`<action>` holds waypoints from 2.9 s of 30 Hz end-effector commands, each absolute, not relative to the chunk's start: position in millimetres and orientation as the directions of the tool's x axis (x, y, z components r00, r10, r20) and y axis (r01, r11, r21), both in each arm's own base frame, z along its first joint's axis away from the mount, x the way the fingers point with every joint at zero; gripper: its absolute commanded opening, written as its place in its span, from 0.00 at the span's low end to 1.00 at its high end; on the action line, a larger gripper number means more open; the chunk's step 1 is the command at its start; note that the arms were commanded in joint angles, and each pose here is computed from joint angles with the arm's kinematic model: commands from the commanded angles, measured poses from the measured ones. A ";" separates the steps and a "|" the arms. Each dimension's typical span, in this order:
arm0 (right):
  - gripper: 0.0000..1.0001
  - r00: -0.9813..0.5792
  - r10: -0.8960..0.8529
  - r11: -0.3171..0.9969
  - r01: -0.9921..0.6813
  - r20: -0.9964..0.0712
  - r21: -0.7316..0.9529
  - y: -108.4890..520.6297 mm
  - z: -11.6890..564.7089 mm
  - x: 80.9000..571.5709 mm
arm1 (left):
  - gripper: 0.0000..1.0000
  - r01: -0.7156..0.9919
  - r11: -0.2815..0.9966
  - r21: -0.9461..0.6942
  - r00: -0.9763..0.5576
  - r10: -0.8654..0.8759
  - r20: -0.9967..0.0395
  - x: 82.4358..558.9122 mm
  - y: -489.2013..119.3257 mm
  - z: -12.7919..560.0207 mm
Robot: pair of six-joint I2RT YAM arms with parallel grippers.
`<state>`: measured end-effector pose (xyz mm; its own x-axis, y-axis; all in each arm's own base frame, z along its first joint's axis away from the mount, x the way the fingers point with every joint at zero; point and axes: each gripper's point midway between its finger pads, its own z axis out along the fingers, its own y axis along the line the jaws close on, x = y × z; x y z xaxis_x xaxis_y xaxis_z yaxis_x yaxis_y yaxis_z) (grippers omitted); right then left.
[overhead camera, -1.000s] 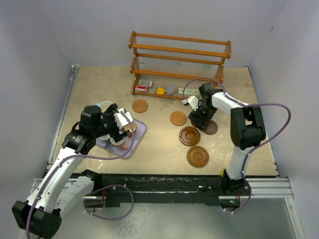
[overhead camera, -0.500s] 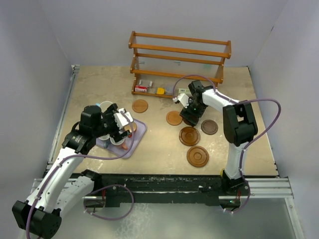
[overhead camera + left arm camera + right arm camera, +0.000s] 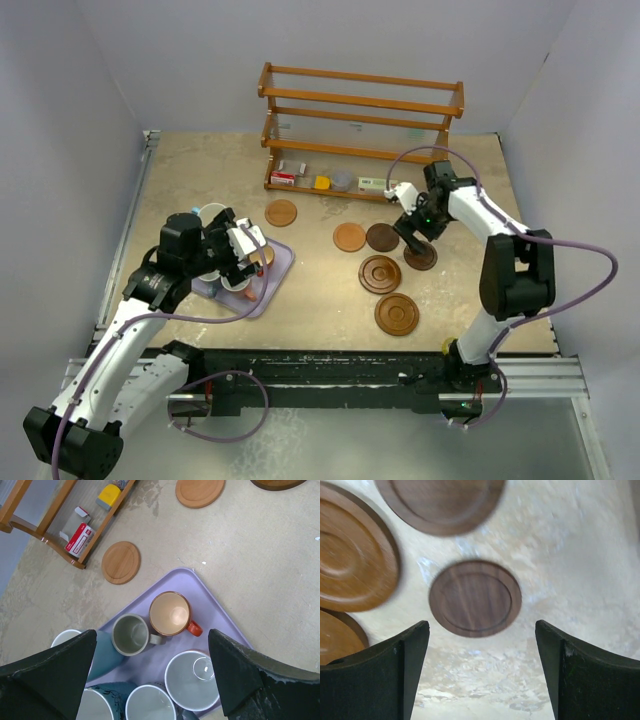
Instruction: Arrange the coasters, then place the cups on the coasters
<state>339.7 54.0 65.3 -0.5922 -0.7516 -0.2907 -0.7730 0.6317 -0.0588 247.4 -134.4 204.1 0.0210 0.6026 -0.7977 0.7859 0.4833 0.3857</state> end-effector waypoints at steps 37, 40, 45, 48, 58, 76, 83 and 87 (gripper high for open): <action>0.74 -0.214 -0.946 0.217 -0.976 -0.242 0.016 146.1 21.1 269.7 | 0.90 0.777 0.464 0.426 0.057 0.622 -0.781 249.6 -133.1 203.2; 0.72 -0.190 -0.951 0.190 -0.981 -0.242 0.026 158.6 20.2 266.6 | 0.90 0.775 0.465 0.429 0.057 0.623 -0.780 249.8 -132.4 203.6; 0.72 -0.167 -0.951 0.163 -0.986 -0.259 0.036 172.8 22.0 262.7 | 0.90 0.774 0.464 0.431 0.056 0.627 -0.777 249.4 -131.5 201.7; 0.71 -0.160 -0.944 0.153 -0.987 -0.287 0.049 177.8 28.0 259.0 | 0.90 0.776 0.461 0.431 0.056 0.629 -0.775 249.1 -131.6 199.8; 0.78 -0.201 -0.926 0.211 -0.977 -0.321 0.002 164.5 58.4 245.9 | 0.90 0.776 0.458 0.433 0.063 0.627 -0.777 250.2 -132.9 200.1; 0.79 -0.223 -0.944 0.246 -0.967 -0.245 -0.069 113.4 30.7 203.5 | 0.90 0.774 0.455 0.440 0.067 0.632 -0.772 250.3 -131.9 196.2; 0.77 -0.201 -0.955 0.231 -0.965 -0.217 -0.122 111.9 18.7 220.1 | 0.90 0.768 0.466 0.440 0.060 0.631 -0.774 251.2 -130.6 196.8; 0.74 -0.201 -0.951 0.229 -0.968 -0.234 -0.101 118.0 14.1 218.8 | 0.90 0.765 0.482 0.428 0.039 0.628 -0.777 251.8 -129.3 194.9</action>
